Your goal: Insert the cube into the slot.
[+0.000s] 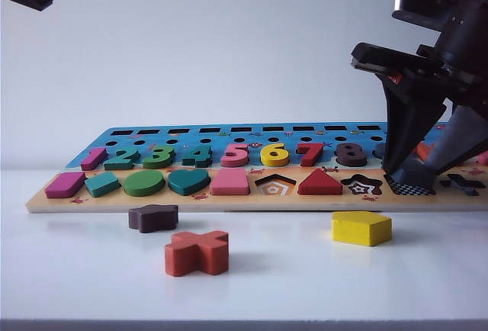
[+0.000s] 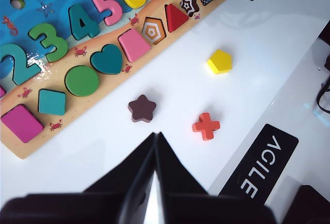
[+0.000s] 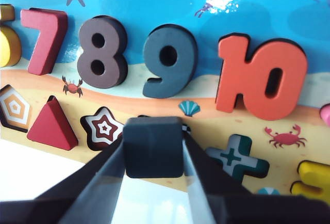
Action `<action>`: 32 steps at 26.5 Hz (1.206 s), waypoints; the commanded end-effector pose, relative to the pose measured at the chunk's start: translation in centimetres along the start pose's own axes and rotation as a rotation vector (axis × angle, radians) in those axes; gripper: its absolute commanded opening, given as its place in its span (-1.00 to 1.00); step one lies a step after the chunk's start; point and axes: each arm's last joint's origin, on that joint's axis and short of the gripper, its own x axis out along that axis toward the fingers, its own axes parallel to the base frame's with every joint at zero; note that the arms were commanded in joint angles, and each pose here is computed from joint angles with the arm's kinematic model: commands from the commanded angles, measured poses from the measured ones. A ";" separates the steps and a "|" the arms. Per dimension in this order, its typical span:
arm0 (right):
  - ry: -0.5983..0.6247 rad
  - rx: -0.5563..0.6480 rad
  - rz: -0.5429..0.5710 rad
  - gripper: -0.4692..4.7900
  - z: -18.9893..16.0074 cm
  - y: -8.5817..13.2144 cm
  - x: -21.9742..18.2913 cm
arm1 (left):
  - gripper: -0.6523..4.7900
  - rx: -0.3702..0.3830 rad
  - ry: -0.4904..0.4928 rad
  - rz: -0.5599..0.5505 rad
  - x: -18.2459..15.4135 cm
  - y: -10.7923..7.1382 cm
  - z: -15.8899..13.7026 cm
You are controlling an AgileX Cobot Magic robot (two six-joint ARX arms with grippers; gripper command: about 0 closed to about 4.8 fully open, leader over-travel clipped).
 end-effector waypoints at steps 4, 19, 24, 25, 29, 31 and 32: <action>0.028 0.001 0.005 -0.74 -0.2 0.0 0.1 | -0.72 0.010 -0.015 -0.005 0.0 0.0 0.2; 0.034 0.001 0.009 -0.75 -0.2 0.0 0.1 | -0.72 0.010 -0.015 -0.005 0.0 0.0 0.2; -0.008 0.002 0.028 -0.73 0.2 0.2 0.1 | -0.72 0.010 -0.015 -0.005 0.0 0.0 0.2; -0.017 0.002 0.032 -0.71 0.2 0.2 0.0 | -0.72 0.010 -0.015 -0.004 0.0 0.0 0.2; -0.033 0.003 0.039 -0.65 0.4 0.3 0.0 | -0.72 0.010 -0.015 -0.005 0.0 0.0 0.2; -0.029 0.002 0.037 -0.53 0.4 0.3 0.0 | -0.72 0.010 -0.015 -0.004 0.0 0.0 0.2; -0.026 0.002 0.036 -0.47 0.3 0.3 0.0 | -0.72 0.010 -0.015 -0.005 0.0 0.0 0.2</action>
